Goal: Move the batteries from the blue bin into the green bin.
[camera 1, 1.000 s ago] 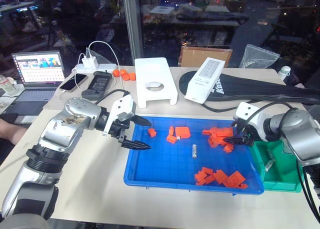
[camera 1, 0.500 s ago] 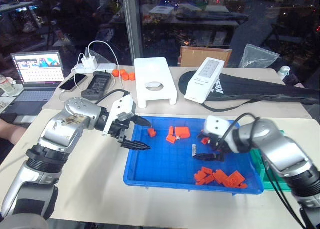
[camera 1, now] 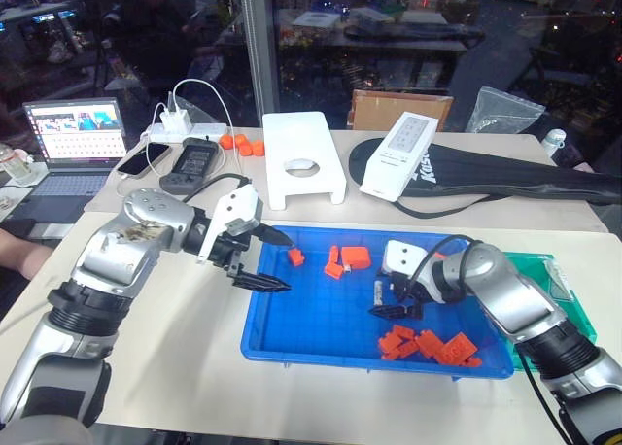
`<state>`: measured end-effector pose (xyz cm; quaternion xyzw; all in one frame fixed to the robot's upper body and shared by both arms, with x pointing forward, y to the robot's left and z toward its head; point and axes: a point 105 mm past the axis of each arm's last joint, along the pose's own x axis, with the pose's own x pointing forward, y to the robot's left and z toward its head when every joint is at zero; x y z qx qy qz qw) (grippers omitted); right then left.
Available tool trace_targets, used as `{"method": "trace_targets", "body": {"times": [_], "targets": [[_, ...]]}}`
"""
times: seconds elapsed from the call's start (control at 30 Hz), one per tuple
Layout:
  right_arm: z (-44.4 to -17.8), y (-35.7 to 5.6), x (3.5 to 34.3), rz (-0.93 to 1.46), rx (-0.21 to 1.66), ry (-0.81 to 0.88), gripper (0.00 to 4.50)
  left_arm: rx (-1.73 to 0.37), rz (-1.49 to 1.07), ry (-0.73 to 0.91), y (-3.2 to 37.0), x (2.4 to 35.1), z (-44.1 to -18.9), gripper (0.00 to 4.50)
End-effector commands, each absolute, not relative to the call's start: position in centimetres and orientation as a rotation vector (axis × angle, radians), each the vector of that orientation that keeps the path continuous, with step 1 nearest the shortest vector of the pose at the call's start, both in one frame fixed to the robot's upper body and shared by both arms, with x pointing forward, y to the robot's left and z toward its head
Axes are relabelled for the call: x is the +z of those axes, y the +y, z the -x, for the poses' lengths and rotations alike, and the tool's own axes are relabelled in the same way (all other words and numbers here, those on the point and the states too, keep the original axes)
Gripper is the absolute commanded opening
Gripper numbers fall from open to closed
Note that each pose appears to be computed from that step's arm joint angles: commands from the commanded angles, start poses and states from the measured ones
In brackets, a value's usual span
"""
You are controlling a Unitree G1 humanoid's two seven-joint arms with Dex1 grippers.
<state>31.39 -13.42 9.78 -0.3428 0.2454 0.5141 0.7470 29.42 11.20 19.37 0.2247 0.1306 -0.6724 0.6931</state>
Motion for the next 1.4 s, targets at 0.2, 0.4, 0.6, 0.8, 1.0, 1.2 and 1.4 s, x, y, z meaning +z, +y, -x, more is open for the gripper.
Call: {"method": "trace_targets", "body": {"times": [0.2, 0.4, 0.6, 0.8, 1.0, 1.2, 1.4], "targets": [[-31.4, -13.5, 12.8, 0.676, 1.106, 0.464, 2.51, -1.501, -0.531, 0.254, 11.2, 20.4, -29.1, 4.5], [-31.5, -15.0, 17.3, 0.616, 1.019, 0.373, 2.51, -1.512, -0.531, 0.248, 10.8, 20.3, -29.2, 4.5], [-32.2, -25.2, 21.2, 0.721, 0.619, 0.43, 2.51, -1.533, -0.521, 0.236, 10.3, 20.2, -29.4, 4.5], [-30.3, -30.1, 19.9, 0.722, 0.487, 0.566, 2.51, -1.545, -0.518, 0.23, 10.0, 20.2, -29.5, 4.5], [-28.8, -32.1, 17.7, 0.702, 0.422, 0.664, 2.51, -1.552, -0.517, 0.23, 9.9, 20.1, -29.6, 4.5], [-28.9, -32.0, 17.6, 0.666, 0.417, 0.665, 2.51, -1.55, -0.519, 0.23, 9.9, 20.1, -29.6, 4.5], [-29.8, -31.3, 20.6, 0.739, 0.412, 0.589, 4.48, -1.533, -0.512, 0.229, 10.3, 20.2, -29.6, 4.5]]}}
